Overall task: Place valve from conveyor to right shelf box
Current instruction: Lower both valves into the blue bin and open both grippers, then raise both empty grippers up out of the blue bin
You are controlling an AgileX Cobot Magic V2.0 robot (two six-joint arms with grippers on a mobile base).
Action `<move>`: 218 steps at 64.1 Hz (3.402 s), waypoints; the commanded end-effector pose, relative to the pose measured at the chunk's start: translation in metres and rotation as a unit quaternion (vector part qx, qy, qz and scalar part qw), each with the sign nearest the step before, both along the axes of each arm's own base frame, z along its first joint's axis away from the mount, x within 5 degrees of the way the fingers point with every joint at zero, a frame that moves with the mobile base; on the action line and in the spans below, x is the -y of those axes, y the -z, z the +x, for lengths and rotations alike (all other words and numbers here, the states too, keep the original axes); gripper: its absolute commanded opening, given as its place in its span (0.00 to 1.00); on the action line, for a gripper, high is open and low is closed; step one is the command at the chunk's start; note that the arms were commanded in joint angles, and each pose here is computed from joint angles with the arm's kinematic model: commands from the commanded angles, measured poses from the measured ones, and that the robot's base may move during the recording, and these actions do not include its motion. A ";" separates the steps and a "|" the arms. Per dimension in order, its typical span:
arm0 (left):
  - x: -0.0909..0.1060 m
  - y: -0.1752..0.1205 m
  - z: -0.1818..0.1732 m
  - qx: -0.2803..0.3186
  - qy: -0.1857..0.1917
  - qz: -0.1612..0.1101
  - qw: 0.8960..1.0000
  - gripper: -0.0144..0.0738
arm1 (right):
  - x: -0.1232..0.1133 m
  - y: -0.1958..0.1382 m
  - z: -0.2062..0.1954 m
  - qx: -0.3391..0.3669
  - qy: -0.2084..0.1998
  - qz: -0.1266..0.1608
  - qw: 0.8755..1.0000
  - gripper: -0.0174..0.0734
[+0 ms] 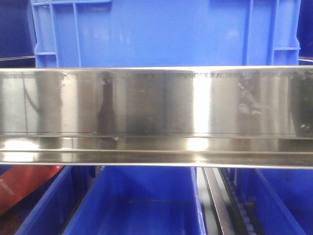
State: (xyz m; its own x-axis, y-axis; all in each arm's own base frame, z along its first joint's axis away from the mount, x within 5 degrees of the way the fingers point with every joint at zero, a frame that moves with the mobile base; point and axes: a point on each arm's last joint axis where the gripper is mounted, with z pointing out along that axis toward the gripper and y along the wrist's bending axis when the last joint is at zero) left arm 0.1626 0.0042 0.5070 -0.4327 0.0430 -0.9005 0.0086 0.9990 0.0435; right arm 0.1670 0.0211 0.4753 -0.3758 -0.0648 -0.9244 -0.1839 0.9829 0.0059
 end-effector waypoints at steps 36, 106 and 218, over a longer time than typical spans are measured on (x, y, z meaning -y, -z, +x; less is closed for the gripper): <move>0.108 -0.035 0.109 0.040 0.204 -0.021 0.978 0.04 | -0.062 -0.071 0.050 0.091 -0.131 0.041 0.986 0.02; 0.194 0.108 0.230 -0.174 0.247 0.003 0.953 0.81 | -0.153 0.065 0.188 -0.134 -0.184 -0.004 0.974 0.75; 0.019 0.130 -0.097 0.176 0.135 -0.002 0.975 0.04 | -0.007 0.141 -0.099 0.099 -0.091 0.035 0.990 0.02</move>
State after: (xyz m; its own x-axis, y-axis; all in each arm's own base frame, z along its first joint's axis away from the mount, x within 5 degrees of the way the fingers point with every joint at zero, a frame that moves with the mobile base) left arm 0.0779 -0.0181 0.3930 -0.1141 0.1374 -0.9839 0.2517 0.9621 0.1052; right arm 0.0747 0.0314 0.3477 -0.2065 -0.0528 -0.9770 -0.3748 0.9267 0.0291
